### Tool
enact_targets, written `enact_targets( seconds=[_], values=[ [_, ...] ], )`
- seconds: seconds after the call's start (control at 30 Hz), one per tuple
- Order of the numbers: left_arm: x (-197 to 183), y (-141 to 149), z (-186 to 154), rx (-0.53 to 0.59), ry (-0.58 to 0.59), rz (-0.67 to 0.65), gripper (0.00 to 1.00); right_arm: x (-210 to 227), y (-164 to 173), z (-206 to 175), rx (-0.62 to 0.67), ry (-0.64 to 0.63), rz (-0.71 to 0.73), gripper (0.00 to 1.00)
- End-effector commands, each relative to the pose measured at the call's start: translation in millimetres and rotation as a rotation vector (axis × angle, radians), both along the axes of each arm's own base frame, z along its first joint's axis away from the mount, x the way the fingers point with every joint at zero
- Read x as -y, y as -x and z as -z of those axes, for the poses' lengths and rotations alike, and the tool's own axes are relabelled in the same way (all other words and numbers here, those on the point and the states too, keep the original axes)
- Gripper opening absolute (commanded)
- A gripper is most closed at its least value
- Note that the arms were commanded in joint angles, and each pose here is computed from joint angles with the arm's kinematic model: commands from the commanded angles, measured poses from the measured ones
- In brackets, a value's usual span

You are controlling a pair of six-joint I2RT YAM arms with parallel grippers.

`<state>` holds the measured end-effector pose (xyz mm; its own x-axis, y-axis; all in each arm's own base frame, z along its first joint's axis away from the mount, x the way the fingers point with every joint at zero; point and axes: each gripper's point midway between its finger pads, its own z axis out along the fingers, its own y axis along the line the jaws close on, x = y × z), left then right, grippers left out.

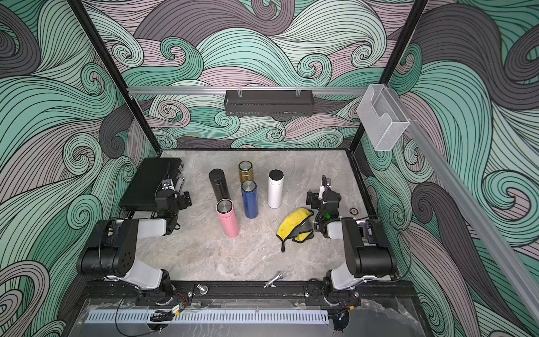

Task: Wipe the surface of the thermos
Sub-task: Pick up the thermos from the center of the board.

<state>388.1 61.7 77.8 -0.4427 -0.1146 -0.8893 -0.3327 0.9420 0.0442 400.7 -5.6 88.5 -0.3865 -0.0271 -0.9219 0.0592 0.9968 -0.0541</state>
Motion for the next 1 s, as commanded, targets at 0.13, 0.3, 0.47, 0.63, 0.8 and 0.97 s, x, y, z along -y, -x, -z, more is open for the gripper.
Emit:
enact_targets(
  seconds=[0.13,0.3,0.47,0.63,0.8,0.97],
  values=[
    [1,-3,-9,0.033,0.010,0.003,0.99,-2,3,-3,0.017,0.004,-0.015,0.99],
    [0,-2,-9,0.032,0.010,0.002,0.99,-2,3,-3,0.016,0.005,-0.015,0.99],
    [1,-2,-9,0.032,0.010,0.003,0.99,-3,3,-3,0.013,0.003,-0.016,0.99],
    [0,-2,-10,0.035,0.010,0.002,0.99,-3,3,-3,0.014,0.002,-0.019,0.99],
    [0,4,-33,0.014,-0.020,-0.011,0.99,-11,2,-14,0.025,0.015,-0.055,0.99],
    [-44,59,-97,0.079,0.033,-0.441,0.99,9,15,-69,-0.047,0.037,0.150,0.99]
  ],
)
